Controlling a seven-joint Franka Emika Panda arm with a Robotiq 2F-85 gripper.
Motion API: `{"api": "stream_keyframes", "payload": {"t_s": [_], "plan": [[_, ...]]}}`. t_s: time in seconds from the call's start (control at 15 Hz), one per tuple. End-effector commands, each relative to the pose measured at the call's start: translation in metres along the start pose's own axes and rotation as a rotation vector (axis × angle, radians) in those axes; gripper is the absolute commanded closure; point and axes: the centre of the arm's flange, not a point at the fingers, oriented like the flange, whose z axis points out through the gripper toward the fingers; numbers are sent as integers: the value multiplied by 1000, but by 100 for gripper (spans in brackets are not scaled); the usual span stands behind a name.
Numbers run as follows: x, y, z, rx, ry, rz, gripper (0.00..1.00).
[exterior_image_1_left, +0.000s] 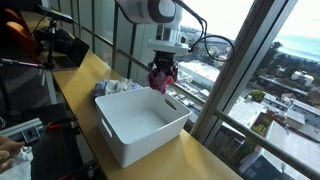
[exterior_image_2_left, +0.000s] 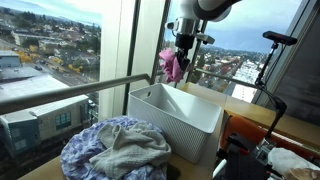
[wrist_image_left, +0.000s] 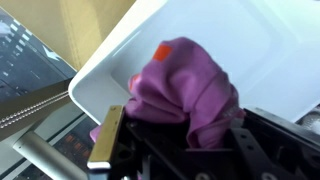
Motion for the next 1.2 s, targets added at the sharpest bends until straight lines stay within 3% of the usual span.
{"api": "stream_keyframes", "payload": {"t_s": [0.0, 0.07, 0.2, 0.4, 0.8, 1.13], "plan": [[-2, -32, 26, 28, -11, 4, 100], [-1, -38, 34, 33, -22, 3, 75], [-1, -49, 47, 39, -44, -5, 67], [4, -64, 43, 32, -47, -26, 46], [46, -107, -37, -45, 43, -112, 2], [102, -178, -77, -84, 125, -233, 0]]}}
